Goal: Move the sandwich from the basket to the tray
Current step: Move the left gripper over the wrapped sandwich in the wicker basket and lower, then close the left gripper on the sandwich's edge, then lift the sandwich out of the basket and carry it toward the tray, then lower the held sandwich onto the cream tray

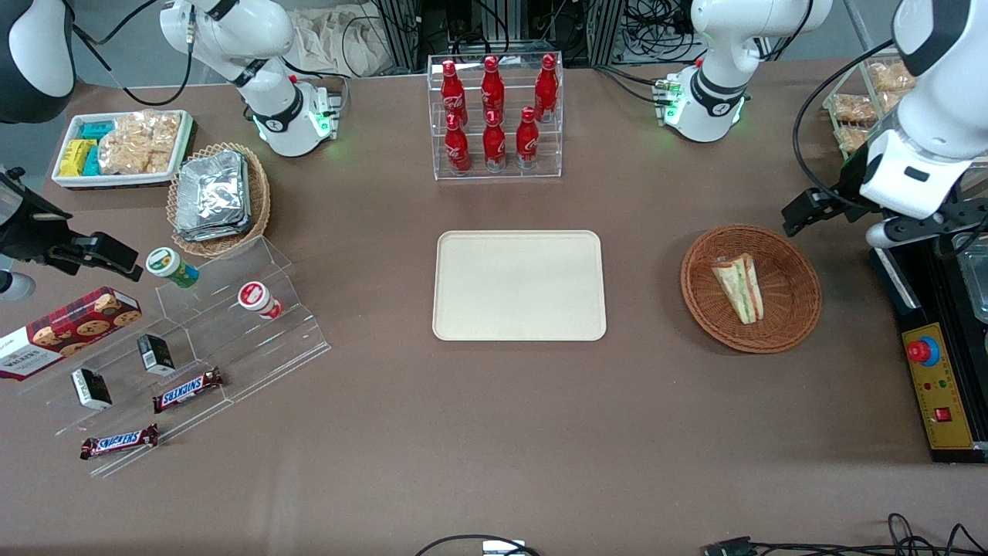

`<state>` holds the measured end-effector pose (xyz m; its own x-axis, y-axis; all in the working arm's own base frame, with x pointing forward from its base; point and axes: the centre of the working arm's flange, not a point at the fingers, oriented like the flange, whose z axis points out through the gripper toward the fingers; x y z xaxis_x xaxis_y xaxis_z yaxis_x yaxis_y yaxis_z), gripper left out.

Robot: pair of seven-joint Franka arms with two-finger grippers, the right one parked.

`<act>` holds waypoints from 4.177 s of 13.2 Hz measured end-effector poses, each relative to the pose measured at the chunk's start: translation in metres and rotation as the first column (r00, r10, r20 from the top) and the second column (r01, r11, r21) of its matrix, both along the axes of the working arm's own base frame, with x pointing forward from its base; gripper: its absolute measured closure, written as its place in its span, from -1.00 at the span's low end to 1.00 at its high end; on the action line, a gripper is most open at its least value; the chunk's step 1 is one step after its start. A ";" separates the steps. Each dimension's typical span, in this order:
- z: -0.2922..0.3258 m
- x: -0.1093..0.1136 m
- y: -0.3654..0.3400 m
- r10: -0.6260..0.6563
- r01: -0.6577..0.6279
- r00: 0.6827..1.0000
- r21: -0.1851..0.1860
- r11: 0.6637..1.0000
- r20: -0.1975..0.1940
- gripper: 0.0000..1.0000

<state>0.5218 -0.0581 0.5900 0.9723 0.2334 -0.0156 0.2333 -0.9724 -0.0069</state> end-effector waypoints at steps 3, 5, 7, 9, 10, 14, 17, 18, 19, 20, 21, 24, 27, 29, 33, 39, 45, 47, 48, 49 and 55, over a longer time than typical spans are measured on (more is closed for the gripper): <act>0.001 -0.001 0.002 0.001 -0.001 1.000 0.000 1.000 -0.010 -1.00; -0.008 -0.002 0.003 0.002 -0.002 0.999 0.003 1.000 -0.039 -1.00; -0.037 -0.004 0.006 0.008 -0.008 0.997 0.007 1.000 -0.082 -1.00; -0.082 -0.006 0.013 0.021 -0.021 0.995 0.008 1.000 -0.101 -1.00; -0.109 -0.007 0.017 0.028 -0.028 0.995 0.007 1.000 -0.094 -1.00; -0.224 -0.024 0.028 0.046 -0.046 0.999 -0.002 0.999 -0.017 -1.00; -0.297 -0.029 0.029 0.042 -0.042 0.999 -0.006 0.999 0.027 -1.00; -0.317 -0.032 0.029 0.041 -0.041 0.999 -0.006 0.999 0.023 -1.00; -0.332 -0.034 0.030 0.040 -0.040 0.999 -0.006 0.999 0.009 -1.00; -0.341 -0.035 0.030 0.038 -0.038 0.999 -0.005 0.999 -0.002 -1.00; -0.346 -0.035 0.030 0.035 -0.036 0.999 -0.004 0.999 -0.010 -1.00; -0.348 -0.036 0.030 0.032 -0.032 0.999 -0.004 0.999 -0.014 -0.94; -0.354 -0.041 0.030 0.030 -0.030 0.999 -0.002 1.000 -0.029 -0.58; -0.355 -0.042 0.031 0.031 -0.031 0.999 -0.001 1.000 -0.033 -0.06; -0.342 -0.044 0.034 0.034 -0.034 0.997 0.004 0.999 -0.073 0.37; -0.147 -0.030 0.030 0.029 -0.027 0.988 0.016 0.999 -0.149 0.49; -0.014 -0.013 -0.014 -0.184 0.184 0.978 -0.003 0.983 -0.103 0.64; -0.018 -0.017 -0.084 -0.251 0.254 0.962 0.008 0.967 -0.107 0.68; -0.023 -0.024 -0.127 -0.255 0.258 0.960 0.017 0.966 -0.112 0.68; -0.031 -0.033 -0.173 -0.258 0.263 0.959 0.023 0.965 -0.119 0.68; -0.148 -0.030 -0.287 -0.263 0.261 0.961 -0.036 0.965 -0.084 0.68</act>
<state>0.4916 -0.3451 0.4425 0.9939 -0.0309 -0.1054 -0.0302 -0.9995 0.0084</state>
